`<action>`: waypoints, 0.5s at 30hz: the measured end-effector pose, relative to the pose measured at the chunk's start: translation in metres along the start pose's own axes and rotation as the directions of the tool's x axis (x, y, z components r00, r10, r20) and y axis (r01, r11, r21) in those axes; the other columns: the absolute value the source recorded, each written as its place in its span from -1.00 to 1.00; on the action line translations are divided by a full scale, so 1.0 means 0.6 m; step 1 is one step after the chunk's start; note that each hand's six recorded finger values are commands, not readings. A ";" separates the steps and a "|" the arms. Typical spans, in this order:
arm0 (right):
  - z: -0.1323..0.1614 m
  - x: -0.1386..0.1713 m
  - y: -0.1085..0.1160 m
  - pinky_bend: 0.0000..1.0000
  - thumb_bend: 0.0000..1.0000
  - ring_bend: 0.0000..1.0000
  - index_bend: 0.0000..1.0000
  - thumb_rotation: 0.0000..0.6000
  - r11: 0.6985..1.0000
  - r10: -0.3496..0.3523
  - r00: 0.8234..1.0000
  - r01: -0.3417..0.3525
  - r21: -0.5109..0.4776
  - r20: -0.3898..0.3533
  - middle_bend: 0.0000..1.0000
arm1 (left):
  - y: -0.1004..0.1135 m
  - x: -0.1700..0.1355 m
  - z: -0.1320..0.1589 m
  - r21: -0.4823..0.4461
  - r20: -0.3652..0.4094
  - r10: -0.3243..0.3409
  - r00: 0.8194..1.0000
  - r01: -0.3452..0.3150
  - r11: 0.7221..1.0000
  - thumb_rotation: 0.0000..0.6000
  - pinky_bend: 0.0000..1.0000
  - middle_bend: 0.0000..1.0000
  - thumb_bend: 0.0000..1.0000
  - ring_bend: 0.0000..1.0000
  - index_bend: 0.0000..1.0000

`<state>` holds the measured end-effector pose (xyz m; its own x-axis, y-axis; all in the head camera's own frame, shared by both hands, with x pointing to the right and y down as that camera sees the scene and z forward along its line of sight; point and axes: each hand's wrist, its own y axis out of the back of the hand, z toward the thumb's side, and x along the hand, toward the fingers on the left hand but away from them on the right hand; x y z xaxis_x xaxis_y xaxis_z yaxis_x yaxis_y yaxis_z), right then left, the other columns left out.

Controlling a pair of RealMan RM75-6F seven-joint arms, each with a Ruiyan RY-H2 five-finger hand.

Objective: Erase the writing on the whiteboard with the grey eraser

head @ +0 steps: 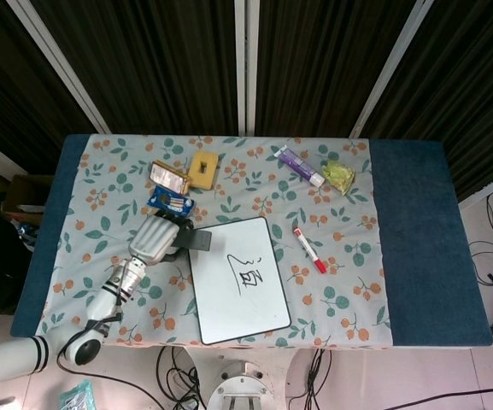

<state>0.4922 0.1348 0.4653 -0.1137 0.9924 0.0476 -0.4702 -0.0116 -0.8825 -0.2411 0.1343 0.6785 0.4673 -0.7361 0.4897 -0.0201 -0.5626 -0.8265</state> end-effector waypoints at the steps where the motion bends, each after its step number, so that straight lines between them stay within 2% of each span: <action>1: -0.003 0.001 -0.001 -1.00 -0.26 -1.00 -1.00 1.00 1.000 0.002 1.000 -0.002 0.000 0.003 -1.00 | -0.001 -0.003 0.010 0.000 0.016 -0.001 1.000 0.001 1.000 1.00 -0.44 0.13 -0.17 -0.13 0.08; 8: -0.015 0.005 -0.007 -1.00 -0.26 -1.00 -1.00 1.00 1.000 0.011 1.000 -0.011 0.000 0.017 -1.00 | -0.019 -0.027 0.098 0.005 0.147 -0.024 0.989 0.024 1.000 1.00 -0.40 0.15 -0.16 -0.05 0.10; 15: -0.021 0.010 -0.013 -1.00 -0.26 -1.00 -1.00 1.00 1.000 0.018 1.000 -0.018 -0.004 0.021 -1.00 | -0.045 -0.039 0.164 0.002 0.234 -0.041 0.971 0.041 0.999 1.00 -0.40 0.15 -0.16 -0.02 0.10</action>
<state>0.5062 0.1426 0.4663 -0.1402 0.9893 0.0413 -0.4643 -0.0288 -0.8852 -0.1647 0.2036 0.6620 0.6615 -0.6041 0.4443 0.0010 -0.5918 -0.8061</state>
